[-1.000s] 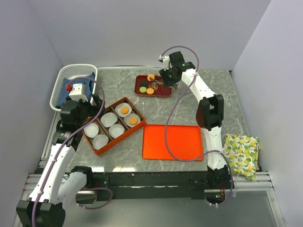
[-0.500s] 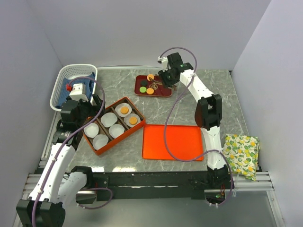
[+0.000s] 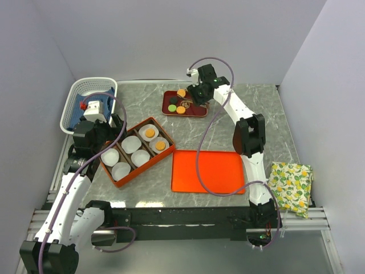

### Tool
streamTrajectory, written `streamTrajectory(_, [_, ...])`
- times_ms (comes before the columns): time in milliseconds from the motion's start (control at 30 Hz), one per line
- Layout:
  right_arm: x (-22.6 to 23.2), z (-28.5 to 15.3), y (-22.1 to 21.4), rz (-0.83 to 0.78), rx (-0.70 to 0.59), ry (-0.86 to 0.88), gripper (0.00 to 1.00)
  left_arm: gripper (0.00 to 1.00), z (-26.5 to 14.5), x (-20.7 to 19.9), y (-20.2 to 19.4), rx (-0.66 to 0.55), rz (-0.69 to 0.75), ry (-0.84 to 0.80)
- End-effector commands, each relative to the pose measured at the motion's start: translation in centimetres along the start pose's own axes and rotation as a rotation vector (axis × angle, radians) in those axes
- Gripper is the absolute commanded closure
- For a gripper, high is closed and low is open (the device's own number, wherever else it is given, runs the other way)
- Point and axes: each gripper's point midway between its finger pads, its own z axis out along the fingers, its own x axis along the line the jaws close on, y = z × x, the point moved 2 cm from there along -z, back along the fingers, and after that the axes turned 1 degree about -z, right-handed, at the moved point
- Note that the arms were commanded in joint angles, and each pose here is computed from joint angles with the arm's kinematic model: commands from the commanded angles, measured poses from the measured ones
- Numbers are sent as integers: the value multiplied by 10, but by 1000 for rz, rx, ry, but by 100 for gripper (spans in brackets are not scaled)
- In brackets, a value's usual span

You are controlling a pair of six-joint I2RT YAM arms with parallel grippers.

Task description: Pack the cookies

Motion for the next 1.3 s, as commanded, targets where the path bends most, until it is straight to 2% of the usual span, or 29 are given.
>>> streamTrajectory(0, [-3,-3,28,-16,-86,-55,46,3,0,-1,11,-37,21,-5])
streamTrajectory(533, [-2,7,31,-33,-95,-94,48,4,1,0,9,-30,23,0])
streamTrajectory(867, [0,1,33,-39,-106,-98,64,4,0,0,10,-33,23,1])
streamTrajectory(1267, [9,-29,31,-31,-141,-58,66,4,-2,-1,12,-42,21,-1])
